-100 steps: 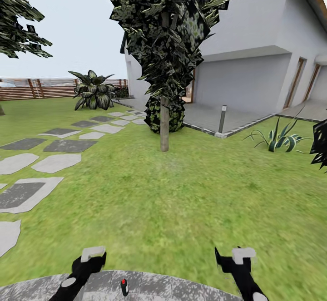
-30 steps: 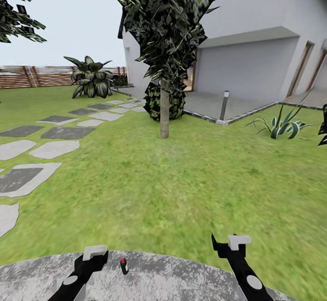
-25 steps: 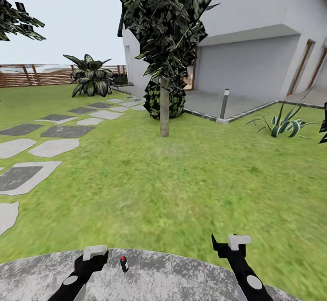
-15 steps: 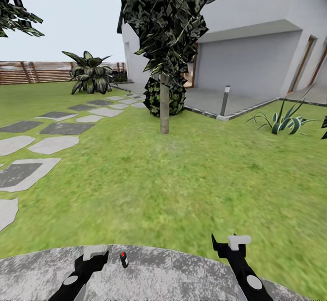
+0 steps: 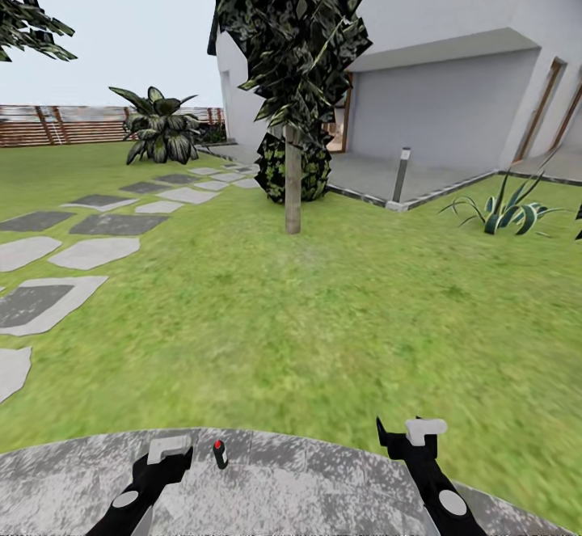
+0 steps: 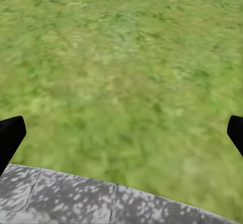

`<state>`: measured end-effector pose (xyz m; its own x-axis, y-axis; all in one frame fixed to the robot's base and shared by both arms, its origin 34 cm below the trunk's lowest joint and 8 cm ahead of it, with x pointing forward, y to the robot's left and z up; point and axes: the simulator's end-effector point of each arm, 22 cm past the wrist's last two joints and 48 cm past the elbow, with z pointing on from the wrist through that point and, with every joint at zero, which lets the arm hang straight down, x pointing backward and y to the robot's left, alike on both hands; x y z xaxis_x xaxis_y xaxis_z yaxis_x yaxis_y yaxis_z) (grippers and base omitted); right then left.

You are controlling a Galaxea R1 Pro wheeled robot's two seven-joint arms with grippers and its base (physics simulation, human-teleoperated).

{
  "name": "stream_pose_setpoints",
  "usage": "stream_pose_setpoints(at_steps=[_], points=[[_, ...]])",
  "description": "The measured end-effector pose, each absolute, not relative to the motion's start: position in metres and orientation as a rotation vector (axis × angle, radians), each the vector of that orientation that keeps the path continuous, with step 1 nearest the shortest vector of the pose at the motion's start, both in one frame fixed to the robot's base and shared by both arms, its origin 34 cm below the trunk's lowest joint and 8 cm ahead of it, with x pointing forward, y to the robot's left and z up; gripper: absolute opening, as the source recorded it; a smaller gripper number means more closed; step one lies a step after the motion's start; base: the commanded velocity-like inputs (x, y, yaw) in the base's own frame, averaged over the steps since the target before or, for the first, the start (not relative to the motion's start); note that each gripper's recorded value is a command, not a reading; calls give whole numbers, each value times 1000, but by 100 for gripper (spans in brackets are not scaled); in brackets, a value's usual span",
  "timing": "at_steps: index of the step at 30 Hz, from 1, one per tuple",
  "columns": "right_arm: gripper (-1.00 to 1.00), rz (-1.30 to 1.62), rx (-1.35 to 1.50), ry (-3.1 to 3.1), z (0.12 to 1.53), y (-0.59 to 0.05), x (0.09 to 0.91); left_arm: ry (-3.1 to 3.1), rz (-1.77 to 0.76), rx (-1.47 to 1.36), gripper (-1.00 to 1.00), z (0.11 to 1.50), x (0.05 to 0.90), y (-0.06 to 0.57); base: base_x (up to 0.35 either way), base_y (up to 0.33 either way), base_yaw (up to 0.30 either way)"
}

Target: Pick up the pesticide atomizer in the garden and spray insectifuge to fully cover both potted plants in the garden.

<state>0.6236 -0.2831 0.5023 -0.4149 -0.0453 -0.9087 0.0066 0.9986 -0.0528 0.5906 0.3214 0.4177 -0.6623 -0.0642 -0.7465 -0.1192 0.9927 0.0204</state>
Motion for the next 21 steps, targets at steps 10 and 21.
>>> stream_pose_setpoints(at_steps=[10,21], points=[[100,-56,-28,1998,481,-283,619,2296,85,-127,100,396,586,321,0,0,0],[100,-57,-28,2003,455,-283,614,2301,85,-127,100,370,580,321,0,0,0]])
